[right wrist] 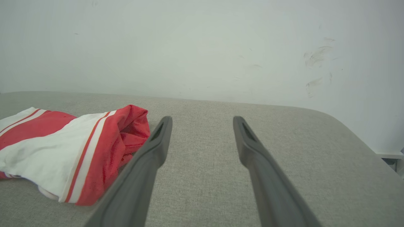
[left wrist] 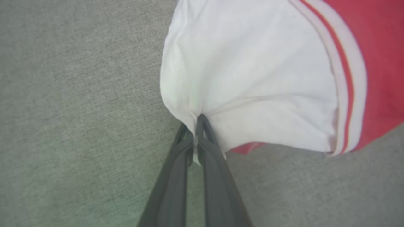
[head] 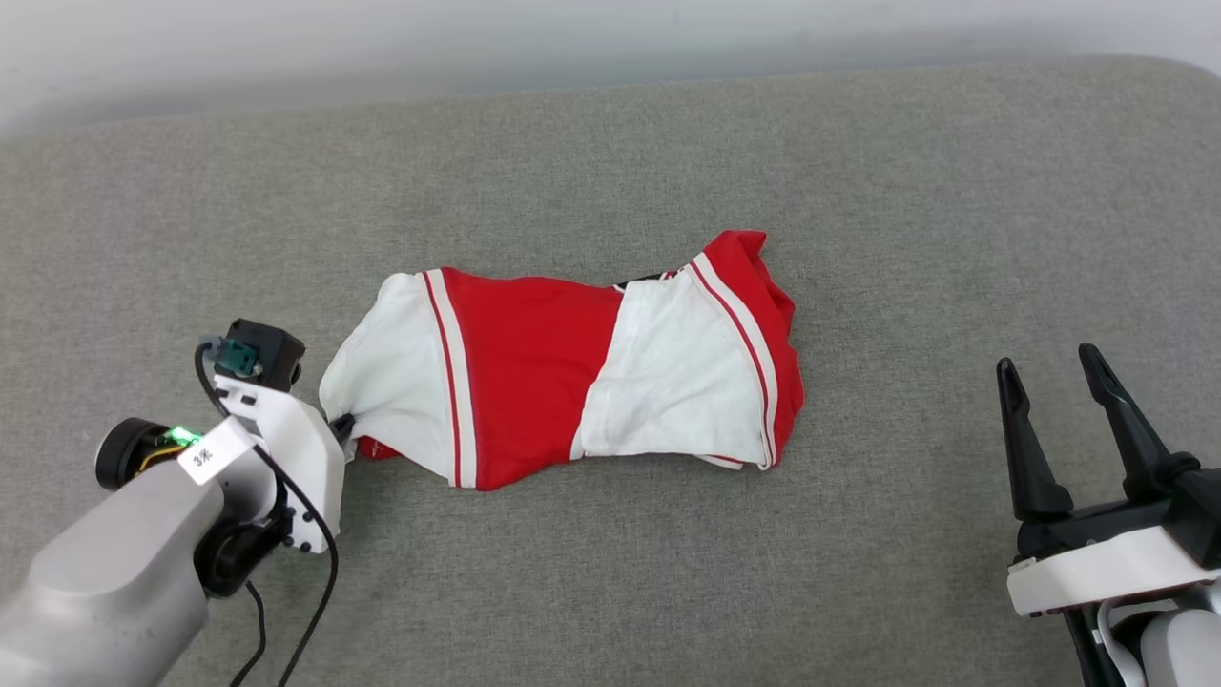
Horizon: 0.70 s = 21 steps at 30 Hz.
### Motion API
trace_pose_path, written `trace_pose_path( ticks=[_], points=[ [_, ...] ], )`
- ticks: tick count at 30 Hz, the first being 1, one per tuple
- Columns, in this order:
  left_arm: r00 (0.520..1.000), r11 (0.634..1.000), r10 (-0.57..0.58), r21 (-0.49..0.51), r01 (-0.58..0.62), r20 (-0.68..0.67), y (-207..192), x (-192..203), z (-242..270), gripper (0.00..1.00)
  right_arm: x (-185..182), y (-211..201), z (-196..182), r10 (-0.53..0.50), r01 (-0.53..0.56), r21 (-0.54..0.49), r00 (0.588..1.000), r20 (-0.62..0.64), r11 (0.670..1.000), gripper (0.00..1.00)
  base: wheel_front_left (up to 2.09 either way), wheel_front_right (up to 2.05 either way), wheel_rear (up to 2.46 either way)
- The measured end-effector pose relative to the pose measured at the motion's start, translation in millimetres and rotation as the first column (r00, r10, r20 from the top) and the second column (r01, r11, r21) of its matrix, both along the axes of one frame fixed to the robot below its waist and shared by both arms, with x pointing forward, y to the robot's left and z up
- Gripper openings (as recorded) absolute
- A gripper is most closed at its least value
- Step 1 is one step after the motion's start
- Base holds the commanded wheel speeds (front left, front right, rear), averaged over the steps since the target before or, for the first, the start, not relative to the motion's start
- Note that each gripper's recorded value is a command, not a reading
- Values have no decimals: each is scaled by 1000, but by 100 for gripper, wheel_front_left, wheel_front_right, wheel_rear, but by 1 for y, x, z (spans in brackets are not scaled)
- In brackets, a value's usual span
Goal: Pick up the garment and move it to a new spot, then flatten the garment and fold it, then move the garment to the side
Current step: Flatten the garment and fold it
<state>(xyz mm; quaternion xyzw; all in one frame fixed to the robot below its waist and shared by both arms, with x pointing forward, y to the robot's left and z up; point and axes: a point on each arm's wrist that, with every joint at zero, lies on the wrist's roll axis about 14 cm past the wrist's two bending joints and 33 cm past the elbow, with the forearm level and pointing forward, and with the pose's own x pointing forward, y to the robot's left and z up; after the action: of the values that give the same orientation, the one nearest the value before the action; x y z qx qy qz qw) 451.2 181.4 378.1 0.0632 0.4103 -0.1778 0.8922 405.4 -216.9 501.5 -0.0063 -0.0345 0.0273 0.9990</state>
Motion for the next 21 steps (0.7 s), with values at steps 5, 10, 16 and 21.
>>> trace_pose_path(
  ticks=[5, 10, 16, 21],
  points=[
    [982, 998, 53, -49, -45, 179, -2, 12, 21, 100, -1, 2, 13, 22, -22, -23, 999, 33, 999, 100, 0, 0, 0],
    [858, 986, 144, -141, -85, 492, -3, 31, 81, 100, 6, 11, 51, 93, -81, -96, 987, 129, 992, 100, 0, 0, 0],
    [724, 977, 213, -162, -140, 656, 4, 19, 125, 100, 20, 50, 102, 260, -215, -217, 943, 206, 952, 100, 0, 0, 0],
    [577, 960, 279, -201, -197, 768, 12, 1, 168, 100, 26, 97, 108, 431, -386, -291, 896, 106, 875, 100, 0, 0, 0]
  ],
)
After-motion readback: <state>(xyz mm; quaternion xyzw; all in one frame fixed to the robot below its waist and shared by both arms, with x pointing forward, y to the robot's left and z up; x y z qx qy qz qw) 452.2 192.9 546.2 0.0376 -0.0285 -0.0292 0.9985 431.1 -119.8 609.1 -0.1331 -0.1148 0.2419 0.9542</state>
